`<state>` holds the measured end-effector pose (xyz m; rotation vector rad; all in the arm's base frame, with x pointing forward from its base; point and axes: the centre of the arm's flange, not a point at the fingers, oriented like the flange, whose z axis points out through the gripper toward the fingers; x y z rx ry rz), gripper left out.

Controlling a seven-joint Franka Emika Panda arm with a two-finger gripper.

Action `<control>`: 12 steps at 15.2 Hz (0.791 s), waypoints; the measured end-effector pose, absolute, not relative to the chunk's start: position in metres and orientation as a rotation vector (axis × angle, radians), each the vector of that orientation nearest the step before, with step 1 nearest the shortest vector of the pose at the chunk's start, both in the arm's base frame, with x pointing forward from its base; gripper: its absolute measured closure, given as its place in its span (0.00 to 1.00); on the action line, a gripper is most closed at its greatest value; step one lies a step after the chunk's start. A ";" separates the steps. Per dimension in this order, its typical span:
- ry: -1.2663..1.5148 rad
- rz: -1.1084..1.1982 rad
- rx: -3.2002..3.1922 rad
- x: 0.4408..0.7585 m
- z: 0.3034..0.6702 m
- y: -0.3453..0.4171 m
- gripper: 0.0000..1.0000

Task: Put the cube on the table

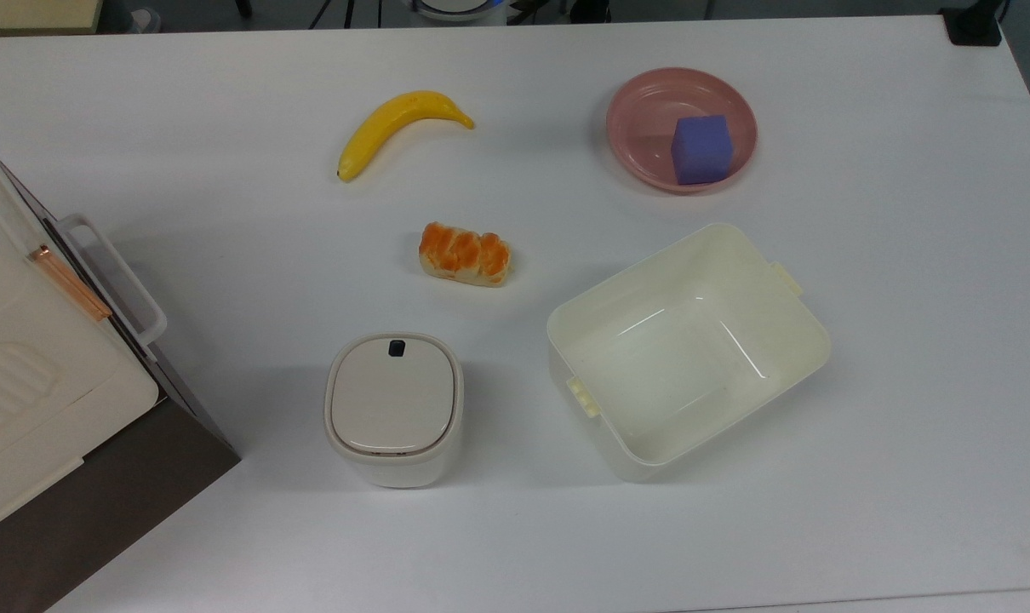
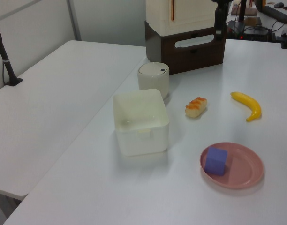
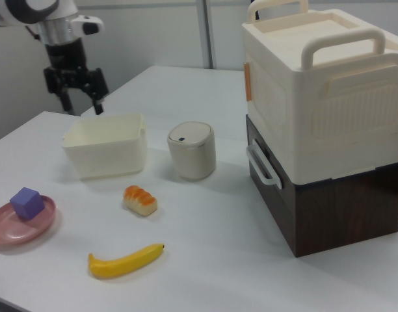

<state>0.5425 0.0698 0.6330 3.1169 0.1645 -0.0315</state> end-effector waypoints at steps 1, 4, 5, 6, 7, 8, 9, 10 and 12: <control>0.200 -0.038 3.117 0.541 0.630 0.085 0.00; 0.271 -0.045 3.116 0.537 0.613 0.125 0.00; 0.289 -0.048 3.118 0.536 0.605 0.139 0.00; 0.294 -0.052 3.135 0.534 0.598 0.152 0.00; 0.276 -0.063 3.179 0.532 0.588 0.166 0.00; 0.256 -0.077 3.204 0.531 0.582 0.172 0.00; 0.242 -0.099 3.220 0.529 0.575 0.177 0.00; 0.234 -0.126 3.225 0.527 0.567 0.184 0.00; 0.187 -0.174 3.218 0.524 0.547 0.202 0.00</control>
